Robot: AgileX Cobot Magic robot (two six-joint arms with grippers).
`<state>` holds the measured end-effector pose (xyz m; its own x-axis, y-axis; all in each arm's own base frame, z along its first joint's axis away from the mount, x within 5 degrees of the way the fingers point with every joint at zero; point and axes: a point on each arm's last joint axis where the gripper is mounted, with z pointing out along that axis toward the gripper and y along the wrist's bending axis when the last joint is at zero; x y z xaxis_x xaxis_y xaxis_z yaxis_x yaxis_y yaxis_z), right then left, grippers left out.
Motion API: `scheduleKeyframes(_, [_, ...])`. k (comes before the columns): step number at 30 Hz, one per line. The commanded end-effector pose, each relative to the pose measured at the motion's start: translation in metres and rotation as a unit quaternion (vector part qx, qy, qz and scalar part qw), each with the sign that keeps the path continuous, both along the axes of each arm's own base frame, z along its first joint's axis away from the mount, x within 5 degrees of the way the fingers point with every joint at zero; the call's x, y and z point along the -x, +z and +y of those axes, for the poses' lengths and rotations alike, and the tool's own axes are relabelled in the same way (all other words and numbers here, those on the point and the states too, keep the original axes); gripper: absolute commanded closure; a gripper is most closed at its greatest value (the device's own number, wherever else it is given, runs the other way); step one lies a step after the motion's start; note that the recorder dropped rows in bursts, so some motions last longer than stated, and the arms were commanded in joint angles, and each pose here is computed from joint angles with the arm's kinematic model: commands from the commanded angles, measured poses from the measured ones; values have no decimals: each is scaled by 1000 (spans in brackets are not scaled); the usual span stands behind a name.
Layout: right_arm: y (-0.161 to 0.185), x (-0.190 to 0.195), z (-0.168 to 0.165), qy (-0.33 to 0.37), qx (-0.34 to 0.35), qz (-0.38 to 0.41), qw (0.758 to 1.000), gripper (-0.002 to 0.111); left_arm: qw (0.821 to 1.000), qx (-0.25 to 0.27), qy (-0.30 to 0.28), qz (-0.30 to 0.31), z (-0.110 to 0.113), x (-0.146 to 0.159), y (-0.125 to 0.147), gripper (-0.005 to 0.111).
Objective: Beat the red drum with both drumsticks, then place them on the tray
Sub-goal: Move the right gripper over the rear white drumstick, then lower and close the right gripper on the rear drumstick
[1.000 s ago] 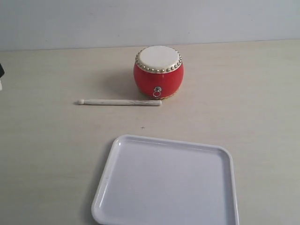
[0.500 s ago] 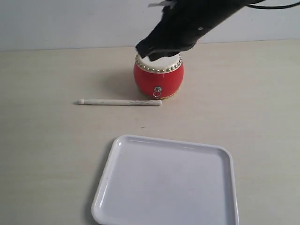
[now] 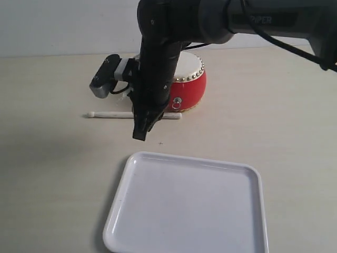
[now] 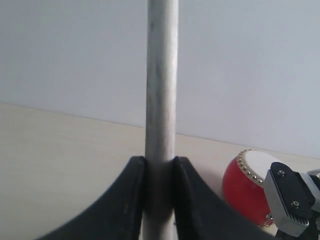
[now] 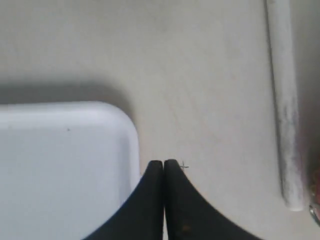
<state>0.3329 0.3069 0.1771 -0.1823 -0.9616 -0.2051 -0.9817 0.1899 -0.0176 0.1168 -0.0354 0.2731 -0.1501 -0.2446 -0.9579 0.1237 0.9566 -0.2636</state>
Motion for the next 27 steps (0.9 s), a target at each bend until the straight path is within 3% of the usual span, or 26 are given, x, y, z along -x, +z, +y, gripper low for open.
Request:
scheduleKeyframes(1, [0,-10,-3,39,28,-57,997,105,1000,-9,6,-7,2,0,2,107])
scheduleKeyframes(7, [-10,-20,1,47,21,-96,994,84,1000,-18,7,-10,2,0,2,107])
scheduleKeyframes(11, [-10,-23,4,-34,-6,-93,995,83,1000,-18,7,-10,2,0,2,107])
scheduleKeyframes(16, [-19,-15,-3,-33,40,-42,998,83,999,-26,-35,-4,-5,2,1,107])
scheduleKeyframes(20, [-24,-15,-3,4,52,-41,998,81,997,-29,-75,18,-12,5,-10,107])
scheduleKeyframes(27, [-27,-26,-3,76,67,-109,989,63,998,-16,-59,35,-9,5,-17,107])
